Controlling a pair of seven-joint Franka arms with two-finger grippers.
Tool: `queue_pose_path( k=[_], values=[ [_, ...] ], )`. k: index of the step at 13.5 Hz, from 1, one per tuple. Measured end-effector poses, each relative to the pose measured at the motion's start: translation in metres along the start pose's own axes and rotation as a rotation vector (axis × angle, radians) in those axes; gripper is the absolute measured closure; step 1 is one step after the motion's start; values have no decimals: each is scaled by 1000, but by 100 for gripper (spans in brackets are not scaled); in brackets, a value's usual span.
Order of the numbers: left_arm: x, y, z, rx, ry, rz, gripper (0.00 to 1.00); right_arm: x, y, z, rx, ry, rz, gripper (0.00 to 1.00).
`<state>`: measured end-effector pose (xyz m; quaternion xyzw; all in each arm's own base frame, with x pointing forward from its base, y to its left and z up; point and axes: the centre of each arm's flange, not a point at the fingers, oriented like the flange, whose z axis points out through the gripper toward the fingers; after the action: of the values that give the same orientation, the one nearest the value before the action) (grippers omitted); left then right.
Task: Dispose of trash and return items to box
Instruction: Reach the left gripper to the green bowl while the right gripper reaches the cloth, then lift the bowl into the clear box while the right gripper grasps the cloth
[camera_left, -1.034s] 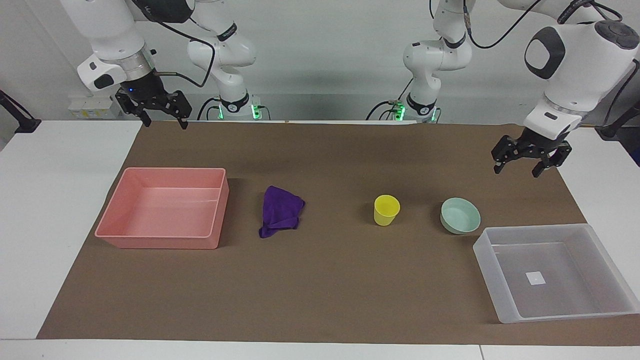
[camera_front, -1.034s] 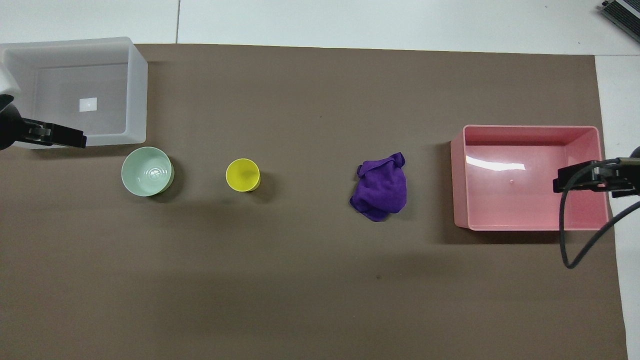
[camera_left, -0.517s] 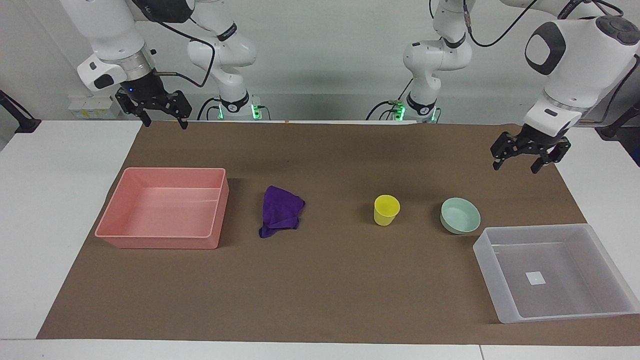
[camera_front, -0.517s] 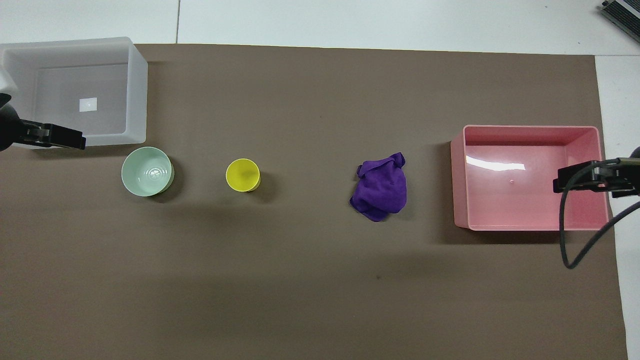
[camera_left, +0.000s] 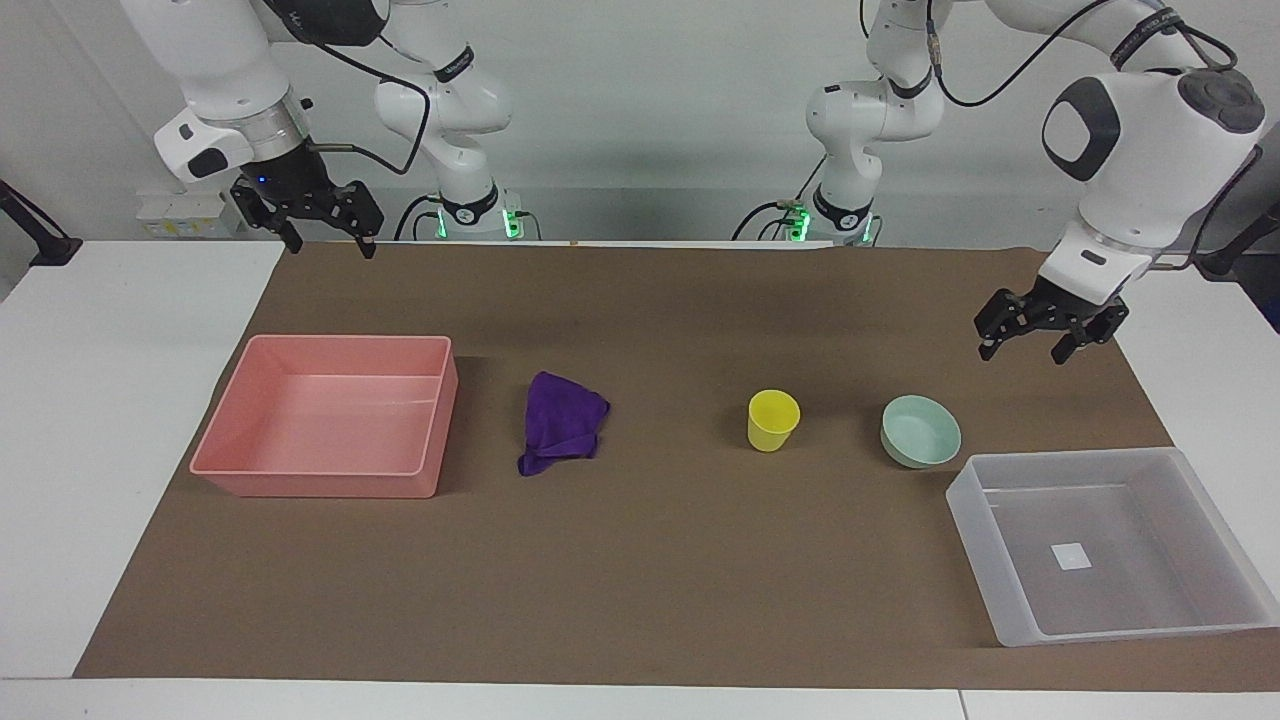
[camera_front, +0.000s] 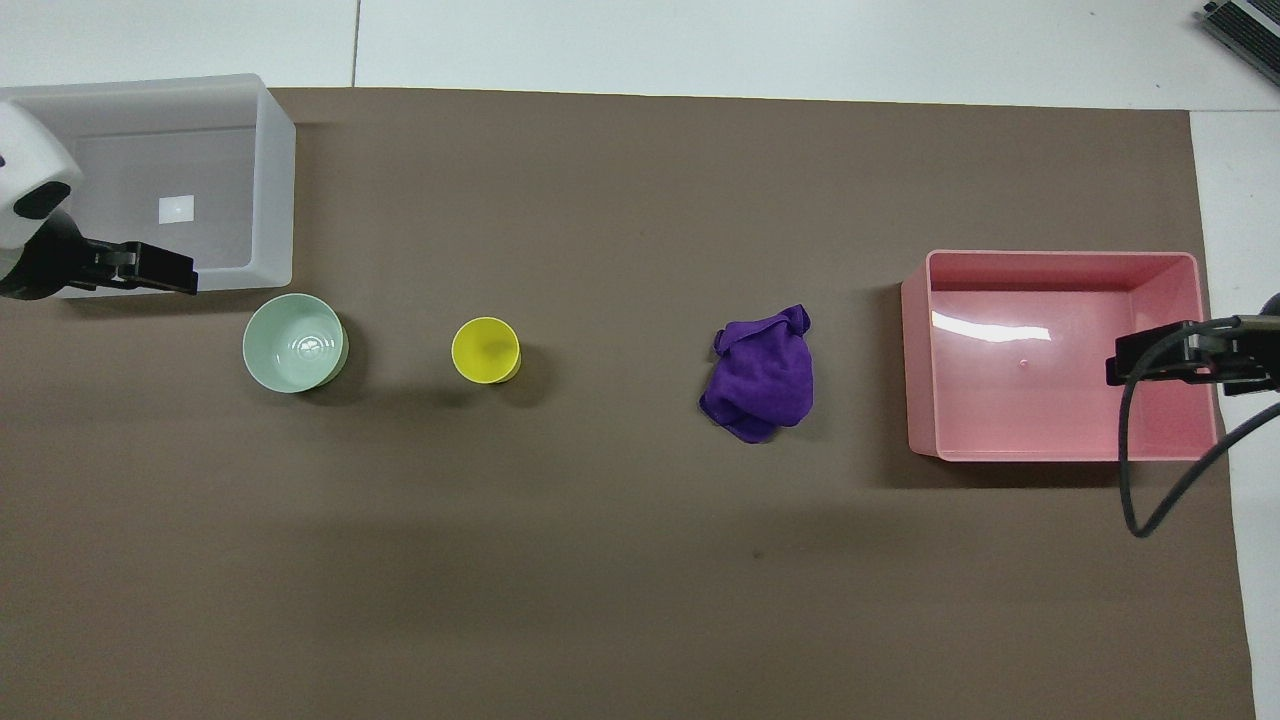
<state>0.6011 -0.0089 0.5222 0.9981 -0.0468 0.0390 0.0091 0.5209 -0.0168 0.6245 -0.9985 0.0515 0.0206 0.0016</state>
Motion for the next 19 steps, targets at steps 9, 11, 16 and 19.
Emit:
queue_pose_path(
  k=[9,11,16,19],
  values=[
    [-28,-2,130,7,31,-36,0,4,-17,-2,7,49,-37,0],
    [-34,-1,152,6,22,-35,0,9,-33,6,20,92,-64,0],
    [-33,0,193,6,7,-33,0,20,-119,69,30,133,-169,0],
    [-33,1,195,5,1,-38,35,40,-177,130,43,171,-211,0]
  ],
)
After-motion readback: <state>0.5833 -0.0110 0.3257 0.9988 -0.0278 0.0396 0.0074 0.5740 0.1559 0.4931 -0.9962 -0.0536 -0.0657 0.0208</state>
